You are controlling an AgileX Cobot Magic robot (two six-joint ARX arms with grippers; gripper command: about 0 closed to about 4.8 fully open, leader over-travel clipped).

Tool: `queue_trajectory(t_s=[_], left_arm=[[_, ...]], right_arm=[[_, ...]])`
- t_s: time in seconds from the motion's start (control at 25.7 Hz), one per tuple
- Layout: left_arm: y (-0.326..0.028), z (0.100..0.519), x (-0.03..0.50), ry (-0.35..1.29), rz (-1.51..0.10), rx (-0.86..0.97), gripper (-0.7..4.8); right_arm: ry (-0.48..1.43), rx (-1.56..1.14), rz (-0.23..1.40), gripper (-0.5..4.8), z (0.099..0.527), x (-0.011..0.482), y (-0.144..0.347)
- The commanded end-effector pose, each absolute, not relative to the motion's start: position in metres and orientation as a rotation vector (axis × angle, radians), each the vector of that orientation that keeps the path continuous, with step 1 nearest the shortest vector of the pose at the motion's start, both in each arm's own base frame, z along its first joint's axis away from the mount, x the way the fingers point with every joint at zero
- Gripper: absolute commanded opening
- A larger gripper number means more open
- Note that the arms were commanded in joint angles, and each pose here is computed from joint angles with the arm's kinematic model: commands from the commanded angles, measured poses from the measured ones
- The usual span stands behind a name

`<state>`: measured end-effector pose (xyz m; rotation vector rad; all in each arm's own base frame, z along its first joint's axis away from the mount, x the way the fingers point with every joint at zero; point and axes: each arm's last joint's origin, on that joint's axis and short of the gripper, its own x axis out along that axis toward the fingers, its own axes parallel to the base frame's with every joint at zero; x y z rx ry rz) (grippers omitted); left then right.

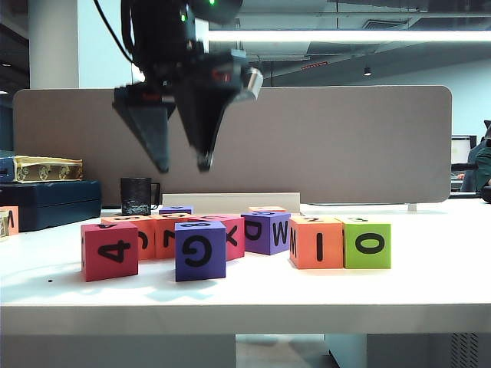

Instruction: Select the appropriate blocks from the scattered letter blocks on the table and arrange them in a row to spell out "23".

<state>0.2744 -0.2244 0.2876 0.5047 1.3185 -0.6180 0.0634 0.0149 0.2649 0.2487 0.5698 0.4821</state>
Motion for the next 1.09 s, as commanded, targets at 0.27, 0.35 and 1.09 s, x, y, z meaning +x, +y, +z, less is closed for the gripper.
queue_trajectory(t_s=[0.27, 0.35, 1.09], left_arm=[[-0.222, 0.360, 0.259, 1.220, -0.811, 0.351, 0.09], [-0.217, 0.375, 0.252, 1.179, -0.826, 0.356, -0.06], [-0.136, 0.445, 0.168, 0.772, -0.583, 0.349, -0.06]], right_arm=[[0.556, 0.248, 0.484, -0.01, 0.267, 0.064, 0.015], [0.557, 0.248, 0.484, -0.01, 0.267, 0.064, 0.015], [0.554, 0.247, 0.485, -0.01, 0.267, 0.064, 0.015]])
